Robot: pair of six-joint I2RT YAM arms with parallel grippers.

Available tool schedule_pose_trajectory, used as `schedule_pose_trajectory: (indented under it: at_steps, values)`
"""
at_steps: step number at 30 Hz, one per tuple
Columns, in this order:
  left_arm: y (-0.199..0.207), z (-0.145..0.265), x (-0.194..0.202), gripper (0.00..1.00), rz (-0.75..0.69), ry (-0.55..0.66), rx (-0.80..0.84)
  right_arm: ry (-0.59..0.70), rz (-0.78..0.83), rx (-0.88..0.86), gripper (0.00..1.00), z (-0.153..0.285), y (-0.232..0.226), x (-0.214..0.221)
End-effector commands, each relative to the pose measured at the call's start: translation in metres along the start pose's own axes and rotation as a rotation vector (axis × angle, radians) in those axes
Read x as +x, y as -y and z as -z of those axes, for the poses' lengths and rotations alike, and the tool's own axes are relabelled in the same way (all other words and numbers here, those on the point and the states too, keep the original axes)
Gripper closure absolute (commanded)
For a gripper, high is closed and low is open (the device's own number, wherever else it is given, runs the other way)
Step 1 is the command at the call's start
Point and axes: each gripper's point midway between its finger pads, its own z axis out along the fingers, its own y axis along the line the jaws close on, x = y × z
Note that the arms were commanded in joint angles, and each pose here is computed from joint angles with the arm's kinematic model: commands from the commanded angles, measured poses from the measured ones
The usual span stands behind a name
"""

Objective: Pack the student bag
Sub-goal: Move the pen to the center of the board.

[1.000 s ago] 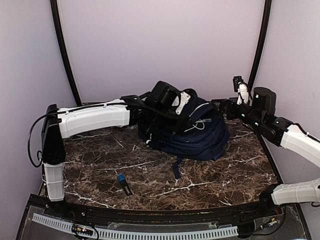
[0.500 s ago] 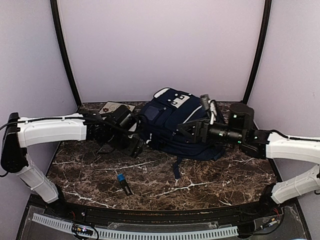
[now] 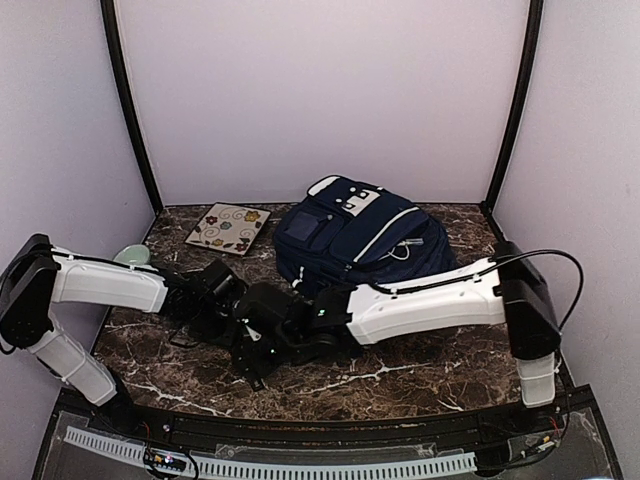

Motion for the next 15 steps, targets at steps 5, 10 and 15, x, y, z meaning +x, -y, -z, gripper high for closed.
schedule_pose_trajectory:
  at_steps: [5,10,15]
  values:
    - [-0.025,0.002,-0.005,0.4,0.125,0.079,-0.027,-0.201,0.12,0.207,0.21,-0.056,0.01,0.04]
    - [-0.029,0.009,-0.011,0.4,0.114,0.111,-0.044,-0.248,0.144,0.247,0.23,-0.072,0.012,0.043]
    - [-0.043,0.024,-0.019,0.38,0.11,0.167,-0.104,-0.351,0.137,0.242,0.28,-0.069,0.011,0.058]
